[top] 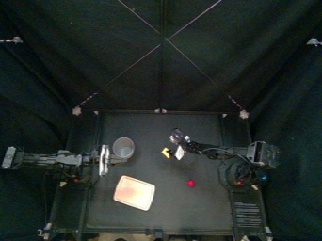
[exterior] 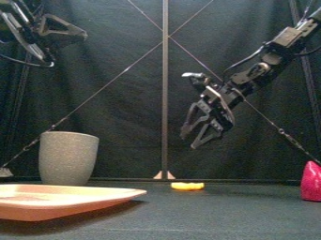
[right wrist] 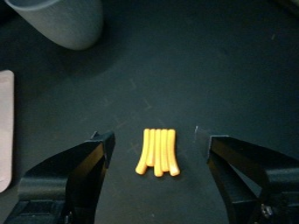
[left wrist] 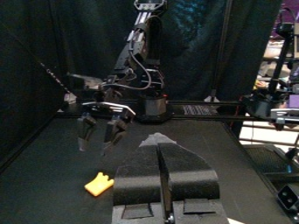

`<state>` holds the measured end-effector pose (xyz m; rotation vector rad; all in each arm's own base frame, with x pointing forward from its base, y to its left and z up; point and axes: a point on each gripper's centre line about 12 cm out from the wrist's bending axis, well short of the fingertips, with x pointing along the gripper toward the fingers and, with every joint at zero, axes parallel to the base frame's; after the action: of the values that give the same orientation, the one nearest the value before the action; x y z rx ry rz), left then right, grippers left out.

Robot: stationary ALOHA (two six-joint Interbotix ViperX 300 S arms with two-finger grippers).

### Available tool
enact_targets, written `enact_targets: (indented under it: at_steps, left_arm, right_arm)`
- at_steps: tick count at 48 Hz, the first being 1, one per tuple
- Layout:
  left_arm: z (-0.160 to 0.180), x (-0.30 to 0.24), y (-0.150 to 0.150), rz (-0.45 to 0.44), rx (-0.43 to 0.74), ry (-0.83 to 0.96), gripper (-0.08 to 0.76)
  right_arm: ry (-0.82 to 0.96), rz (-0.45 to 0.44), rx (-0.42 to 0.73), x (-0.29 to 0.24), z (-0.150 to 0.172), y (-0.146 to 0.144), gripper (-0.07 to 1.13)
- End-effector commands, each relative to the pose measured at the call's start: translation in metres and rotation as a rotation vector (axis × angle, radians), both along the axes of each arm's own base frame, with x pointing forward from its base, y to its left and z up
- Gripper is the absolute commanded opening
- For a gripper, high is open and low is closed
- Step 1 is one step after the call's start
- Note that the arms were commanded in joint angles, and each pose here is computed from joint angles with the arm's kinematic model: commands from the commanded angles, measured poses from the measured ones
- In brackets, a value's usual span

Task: Pick the fries then place it on the pink plate
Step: Pick the fries

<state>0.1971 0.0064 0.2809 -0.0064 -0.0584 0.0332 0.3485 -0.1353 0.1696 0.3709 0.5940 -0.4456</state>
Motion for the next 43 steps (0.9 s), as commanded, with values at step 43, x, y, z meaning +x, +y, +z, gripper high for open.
enact_targets:
  at_steps: [43]
  left_arm:
    - [-0.011,-0.001,0.002,0.012,-0.025,0.024,0.046]
  right_arm:
    - [0.435,0.066,0.211,0.058,-0.038,-0.032,1.04]
